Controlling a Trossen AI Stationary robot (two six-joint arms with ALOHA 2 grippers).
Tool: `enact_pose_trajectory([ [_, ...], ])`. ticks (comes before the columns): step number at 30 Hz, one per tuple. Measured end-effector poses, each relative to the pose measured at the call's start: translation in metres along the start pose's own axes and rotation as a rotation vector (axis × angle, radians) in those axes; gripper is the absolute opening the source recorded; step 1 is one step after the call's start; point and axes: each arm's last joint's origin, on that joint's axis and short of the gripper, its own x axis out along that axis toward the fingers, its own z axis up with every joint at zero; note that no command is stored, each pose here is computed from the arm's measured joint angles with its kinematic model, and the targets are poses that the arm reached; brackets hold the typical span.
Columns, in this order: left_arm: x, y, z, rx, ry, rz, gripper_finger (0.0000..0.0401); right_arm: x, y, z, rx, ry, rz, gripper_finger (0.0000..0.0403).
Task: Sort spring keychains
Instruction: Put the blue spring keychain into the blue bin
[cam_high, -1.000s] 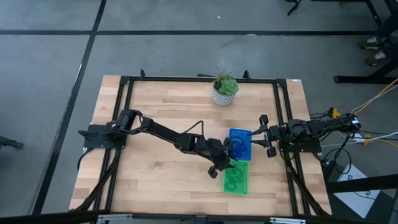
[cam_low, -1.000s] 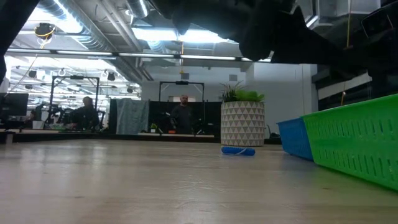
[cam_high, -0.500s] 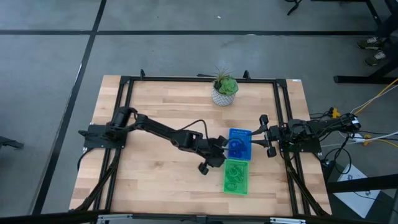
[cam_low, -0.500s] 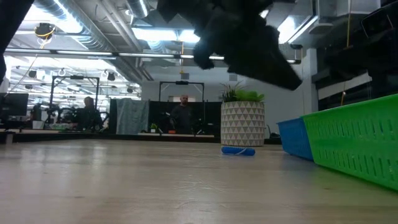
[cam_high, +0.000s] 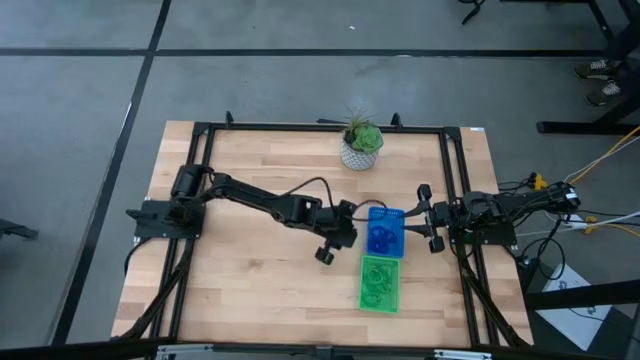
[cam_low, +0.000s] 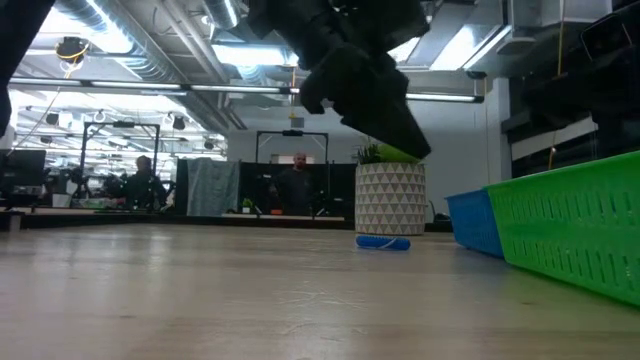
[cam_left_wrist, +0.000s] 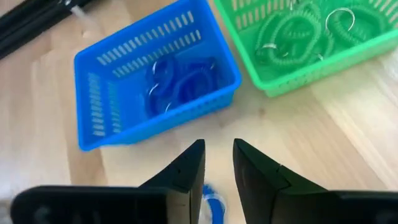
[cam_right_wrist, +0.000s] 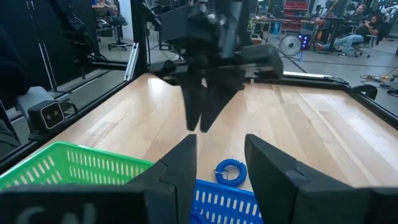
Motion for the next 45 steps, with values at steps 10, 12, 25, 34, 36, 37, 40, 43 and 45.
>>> enact_pose_trajectory([
  [10, -0.036, 0.005, -0.024, -0.017, -0.097, 0.065, 0.005, 0.0, 0.0, 0.0, 0.0, 0.0, 0.0, 0.0136],
  [12, -0.041, 0.004, -0.033, -0.009, -0.108, 0.056, 0.0045, 0.0, 0.0, 0.0, 0.0, -0.001, 0.0, 0.0136],
  [25, -0.052, -0.008, -0.081, 0.124, -0.162, 0.019, 0.004, 0.0, 0.0, 0.0, 0.0, 0.0, 0.0, 0.0136],
  [34, -0.046, -0.004, -0.084, 0.071, -0.164, 0.028, 0.005, 0.0, 0.0, 0.0, 0.0, 0.0, 0.0, 0.0136],
  [36, -0.046, -0.005, -0.084, 0.051, -0.16, 0.022, 0.0062, 0.0, 0.0, 0.0, 0.0, 0.0, 0.0, 0.0136],
  [37, -0.046, -0.005, -0.084, 0.041, -0.159, 0.02, 0.0069, 0.0, 0.0, 0.0, 0.0, 0.0, 0.0, 0.0136],
  [40, -0.046, -0.004, -0.084, 0.02, -0.162, 0.02, 0.0097, 0.0, 0.0, 0.0, 0.0, 0.0, 0.0, 0.0136],
  [43, -0.046, -0.004, -0.084, -0.001, -0.164, 0.019, 0.0129, 0.0, 0.0, 0.0, 0.0, 0.0, 0.0, 0.0136],
  [45, -0.046, -0.004, -0.083, -0.014, -0.17, 0.018, 0.0148, 0.0, 0.0, 0.0, 0.0, 0.0, 0.0, 0.0136],
])
